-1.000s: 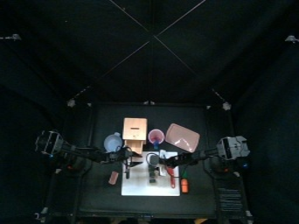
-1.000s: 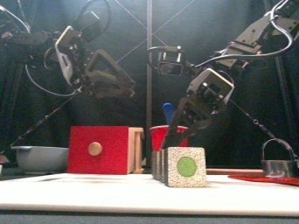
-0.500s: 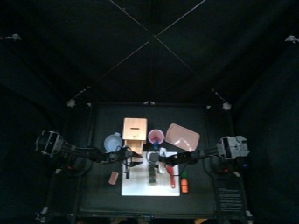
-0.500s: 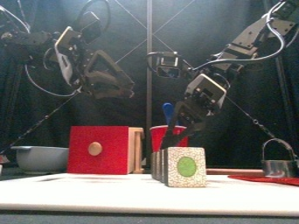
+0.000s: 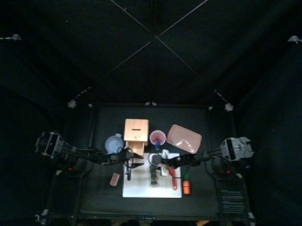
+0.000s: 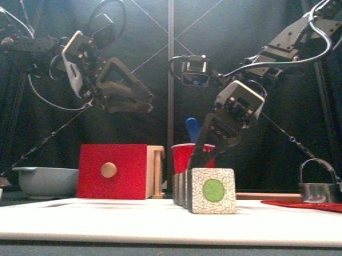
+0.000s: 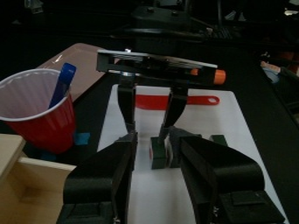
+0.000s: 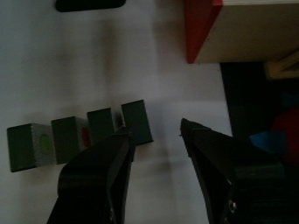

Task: Place sushi on board then cut the sushi with the knife then place the pieces on the plate
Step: Place the 4 sushi pieces on the plate

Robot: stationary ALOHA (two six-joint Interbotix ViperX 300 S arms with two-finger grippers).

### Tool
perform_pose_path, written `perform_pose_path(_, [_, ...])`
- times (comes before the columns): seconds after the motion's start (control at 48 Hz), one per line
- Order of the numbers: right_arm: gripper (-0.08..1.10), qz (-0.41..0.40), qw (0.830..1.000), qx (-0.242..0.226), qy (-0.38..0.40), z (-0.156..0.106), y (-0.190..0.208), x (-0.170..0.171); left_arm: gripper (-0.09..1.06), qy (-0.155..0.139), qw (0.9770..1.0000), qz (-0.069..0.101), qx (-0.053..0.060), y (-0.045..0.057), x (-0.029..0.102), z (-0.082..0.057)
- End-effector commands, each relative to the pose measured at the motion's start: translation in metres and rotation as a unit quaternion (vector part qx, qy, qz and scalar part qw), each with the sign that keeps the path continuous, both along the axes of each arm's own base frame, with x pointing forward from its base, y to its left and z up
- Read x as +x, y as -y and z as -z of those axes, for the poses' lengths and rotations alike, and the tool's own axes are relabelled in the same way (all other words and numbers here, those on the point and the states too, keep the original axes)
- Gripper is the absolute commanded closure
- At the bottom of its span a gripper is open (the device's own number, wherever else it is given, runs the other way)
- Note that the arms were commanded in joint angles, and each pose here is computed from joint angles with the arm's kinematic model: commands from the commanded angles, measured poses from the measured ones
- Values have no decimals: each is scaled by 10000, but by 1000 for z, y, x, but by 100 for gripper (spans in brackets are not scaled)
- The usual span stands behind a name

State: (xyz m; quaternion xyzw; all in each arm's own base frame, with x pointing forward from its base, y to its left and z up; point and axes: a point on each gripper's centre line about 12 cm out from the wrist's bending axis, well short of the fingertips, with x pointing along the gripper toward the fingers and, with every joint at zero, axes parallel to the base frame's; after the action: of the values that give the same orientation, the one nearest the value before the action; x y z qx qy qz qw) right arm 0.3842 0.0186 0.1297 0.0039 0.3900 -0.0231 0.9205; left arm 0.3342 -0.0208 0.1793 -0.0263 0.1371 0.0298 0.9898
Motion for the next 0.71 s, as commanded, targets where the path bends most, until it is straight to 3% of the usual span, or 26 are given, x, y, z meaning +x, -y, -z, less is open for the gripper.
perform_pose_path(0.021, [21, -45, 9994, 140, 329, -22, -6, 4, 21, 182, 9998, -19, -10, -1, 2, -10])
perform_pose_path(0.708, [21, 1, 9995, 118, 292, -19, -1, 5, 21, 159, 9999, -27, -7, -1, 2, -8])
